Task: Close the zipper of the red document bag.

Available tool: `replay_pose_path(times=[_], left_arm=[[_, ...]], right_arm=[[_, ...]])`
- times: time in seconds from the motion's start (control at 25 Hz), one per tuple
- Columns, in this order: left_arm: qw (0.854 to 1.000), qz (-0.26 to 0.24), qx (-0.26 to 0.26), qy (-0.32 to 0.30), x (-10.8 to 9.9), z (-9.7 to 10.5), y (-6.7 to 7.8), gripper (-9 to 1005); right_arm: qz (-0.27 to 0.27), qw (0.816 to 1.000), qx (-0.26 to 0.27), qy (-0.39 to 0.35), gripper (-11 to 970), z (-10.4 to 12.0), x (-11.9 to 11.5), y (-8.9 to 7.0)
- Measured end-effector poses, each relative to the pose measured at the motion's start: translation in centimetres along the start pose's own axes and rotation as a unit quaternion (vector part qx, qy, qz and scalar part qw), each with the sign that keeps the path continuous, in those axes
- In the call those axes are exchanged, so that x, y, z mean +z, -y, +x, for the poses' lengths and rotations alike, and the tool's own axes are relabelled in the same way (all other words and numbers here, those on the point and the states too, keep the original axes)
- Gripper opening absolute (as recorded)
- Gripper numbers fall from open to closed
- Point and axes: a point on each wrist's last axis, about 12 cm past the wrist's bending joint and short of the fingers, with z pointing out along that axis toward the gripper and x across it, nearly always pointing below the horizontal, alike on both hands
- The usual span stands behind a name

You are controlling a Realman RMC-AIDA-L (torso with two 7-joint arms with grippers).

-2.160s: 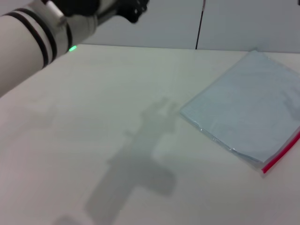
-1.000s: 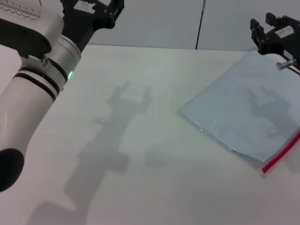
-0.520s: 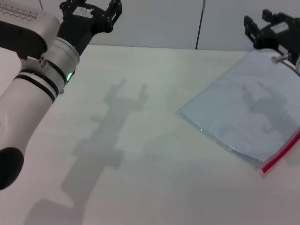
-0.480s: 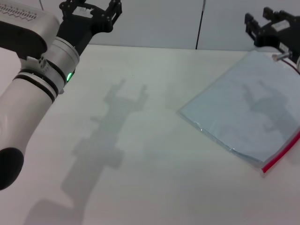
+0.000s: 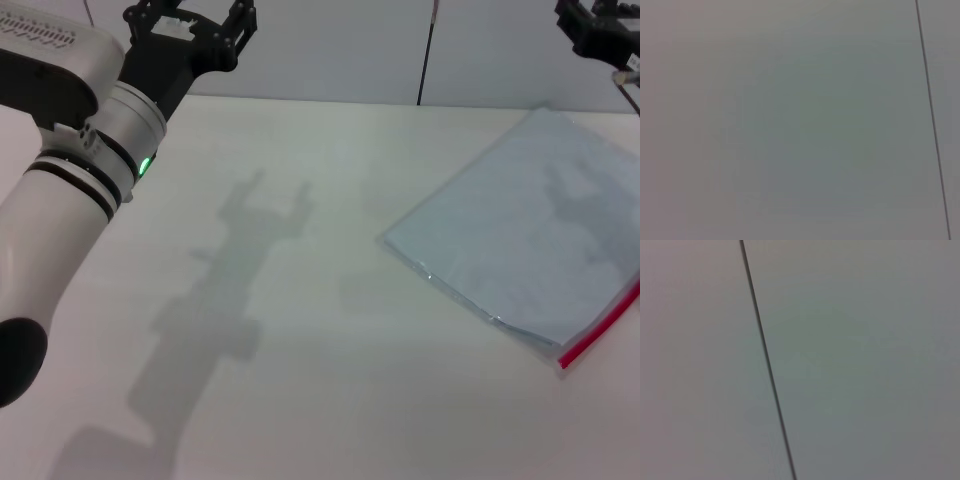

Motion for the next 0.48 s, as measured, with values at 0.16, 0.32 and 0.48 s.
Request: replay_pose_path(times=[0.16,0.32,0.48], left_arm=[[1.000,0.000,0.001,-0.001,-0.1,0.0,0.0,674],[1.000,0.000,0.003,-0.003,0.0,0.2,-0.1,674],[1.000,0.001,0.004,-0.004,0.1,0.2,0.0,673]], right_arm=[[-0.035,0.998,0.041,0.019,456,-0.2,-0.6,0.4],[-0.082,0.991,0.095,0.053,456,-0.1,-1.7,2.0],[-0.115,0.983,0.119,0.085,456,0.1,-2.7,3.5]])
